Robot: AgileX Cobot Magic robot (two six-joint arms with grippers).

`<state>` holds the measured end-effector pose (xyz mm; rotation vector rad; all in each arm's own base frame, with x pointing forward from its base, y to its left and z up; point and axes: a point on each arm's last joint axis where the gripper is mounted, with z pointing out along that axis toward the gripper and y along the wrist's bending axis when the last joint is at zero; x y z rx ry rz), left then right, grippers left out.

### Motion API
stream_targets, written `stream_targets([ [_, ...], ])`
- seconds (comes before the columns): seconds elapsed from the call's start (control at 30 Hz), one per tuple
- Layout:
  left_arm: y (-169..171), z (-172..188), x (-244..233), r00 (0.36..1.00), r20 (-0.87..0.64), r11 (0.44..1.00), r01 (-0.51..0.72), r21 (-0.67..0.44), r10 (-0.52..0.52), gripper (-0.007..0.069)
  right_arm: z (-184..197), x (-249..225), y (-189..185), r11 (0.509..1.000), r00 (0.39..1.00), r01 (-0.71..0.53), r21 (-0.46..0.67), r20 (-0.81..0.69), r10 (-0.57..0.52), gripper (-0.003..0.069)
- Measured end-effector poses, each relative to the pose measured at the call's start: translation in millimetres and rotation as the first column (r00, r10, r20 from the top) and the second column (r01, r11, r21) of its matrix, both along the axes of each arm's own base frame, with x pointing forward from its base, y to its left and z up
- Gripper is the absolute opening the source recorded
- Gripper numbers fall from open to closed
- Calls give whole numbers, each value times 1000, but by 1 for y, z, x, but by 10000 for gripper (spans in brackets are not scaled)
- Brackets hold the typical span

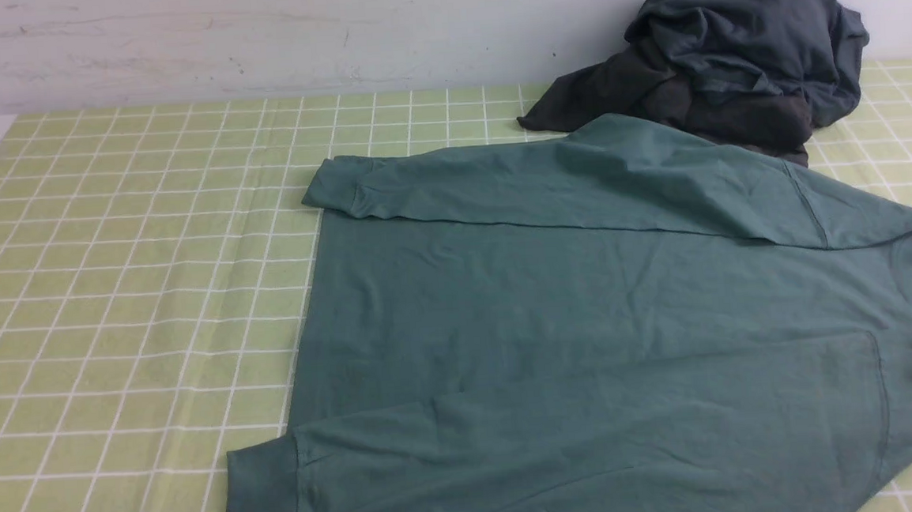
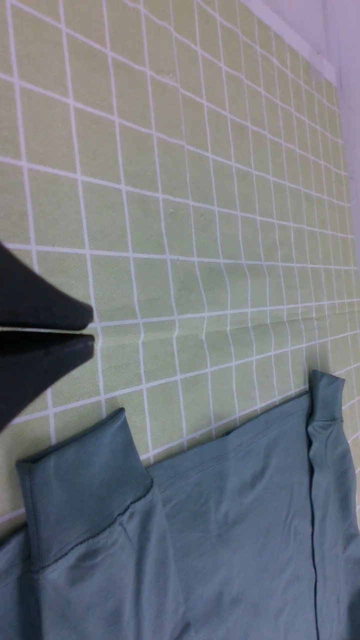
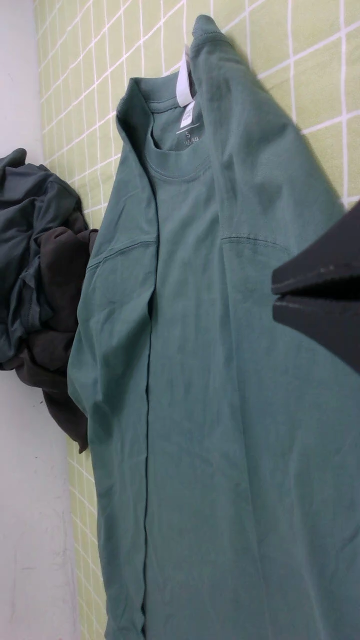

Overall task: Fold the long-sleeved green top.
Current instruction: Use the left arm to clamp the cuff closest to it

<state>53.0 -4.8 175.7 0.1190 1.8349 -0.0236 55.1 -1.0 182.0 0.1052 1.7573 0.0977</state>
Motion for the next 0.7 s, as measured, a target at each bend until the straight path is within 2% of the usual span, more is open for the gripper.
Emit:
stream_targets([
  [0.7, 0, 0, 0, 1000, 1, 1000, -2, 8, 2, -3, 0, 0, 0, 1000, 1000, 0, 3, 0, 0, -14],
])
